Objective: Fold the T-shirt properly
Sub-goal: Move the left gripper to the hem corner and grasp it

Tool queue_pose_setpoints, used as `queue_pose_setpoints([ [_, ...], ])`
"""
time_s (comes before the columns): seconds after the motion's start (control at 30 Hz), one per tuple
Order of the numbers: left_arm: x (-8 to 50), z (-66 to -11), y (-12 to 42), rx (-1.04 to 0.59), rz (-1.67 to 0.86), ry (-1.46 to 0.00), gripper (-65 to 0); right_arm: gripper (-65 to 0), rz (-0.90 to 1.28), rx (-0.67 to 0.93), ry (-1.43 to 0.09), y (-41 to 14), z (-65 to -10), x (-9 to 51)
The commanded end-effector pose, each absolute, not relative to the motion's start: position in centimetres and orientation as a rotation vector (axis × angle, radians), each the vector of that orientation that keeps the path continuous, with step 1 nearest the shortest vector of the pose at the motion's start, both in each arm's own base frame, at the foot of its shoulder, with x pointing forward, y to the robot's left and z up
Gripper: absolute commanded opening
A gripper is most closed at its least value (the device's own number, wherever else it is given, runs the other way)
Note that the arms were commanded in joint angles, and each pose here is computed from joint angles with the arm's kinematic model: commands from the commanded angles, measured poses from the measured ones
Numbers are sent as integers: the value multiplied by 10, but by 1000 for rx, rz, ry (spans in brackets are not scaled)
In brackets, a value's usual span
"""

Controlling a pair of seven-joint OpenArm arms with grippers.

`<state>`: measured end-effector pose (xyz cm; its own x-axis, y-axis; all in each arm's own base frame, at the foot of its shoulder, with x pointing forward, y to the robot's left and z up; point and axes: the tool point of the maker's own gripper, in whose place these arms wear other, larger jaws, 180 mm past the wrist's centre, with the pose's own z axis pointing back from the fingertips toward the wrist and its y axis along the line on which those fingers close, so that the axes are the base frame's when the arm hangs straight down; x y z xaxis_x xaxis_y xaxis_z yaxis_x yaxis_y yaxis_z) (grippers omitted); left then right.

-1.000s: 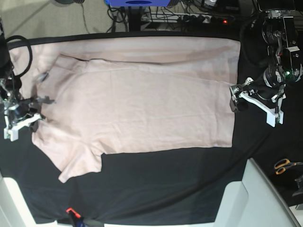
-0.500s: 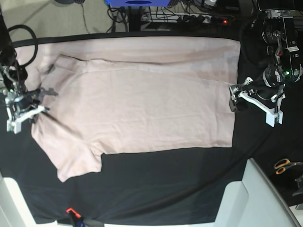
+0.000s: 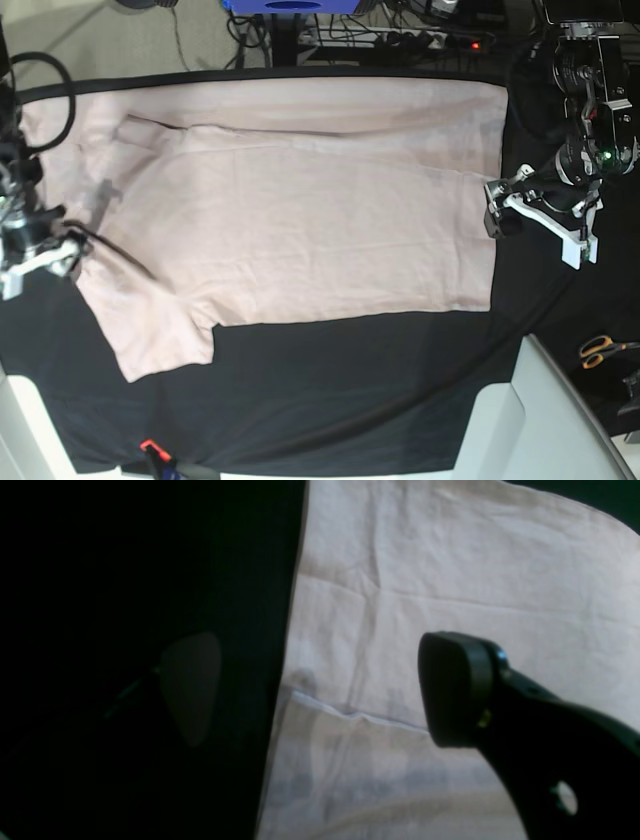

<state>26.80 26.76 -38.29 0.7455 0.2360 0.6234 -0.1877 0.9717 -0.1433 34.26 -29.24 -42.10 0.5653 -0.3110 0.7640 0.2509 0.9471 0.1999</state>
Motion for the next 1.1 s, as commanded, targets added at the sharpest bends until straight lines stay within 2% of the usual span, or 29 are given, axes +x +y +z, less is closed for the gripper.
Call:
queue_pose_setpoints([
  [0.0,276,-371,273,-63,230,-734,-51,-245,-336,63,-977,-305,-395,365],
  [0.17,276,-372,271,-66,225,-732,-51,-245,-380,102,-906,-322,-402,398],
  [0.33,276,-372,273,-64,229,-734,-51,-245,-461,132,-777,-338,-430,406],
  [0.43,276,-371,273,-63,230,-734,-51,-246,-435,92,-725,-341,-445,399],
  [0.9,276,-371,274,-62,231,-735,-51,-251,-367,99,-654,-305,-477,383],
  [0.97,276,-371,274,-62,231,-735,-51,-305,-363,98,-654,-304,-476,383],
  [1.07,276,-371,274,-62,231,-735,-51,-473,-361,97,-654,-304,-476,384],
])
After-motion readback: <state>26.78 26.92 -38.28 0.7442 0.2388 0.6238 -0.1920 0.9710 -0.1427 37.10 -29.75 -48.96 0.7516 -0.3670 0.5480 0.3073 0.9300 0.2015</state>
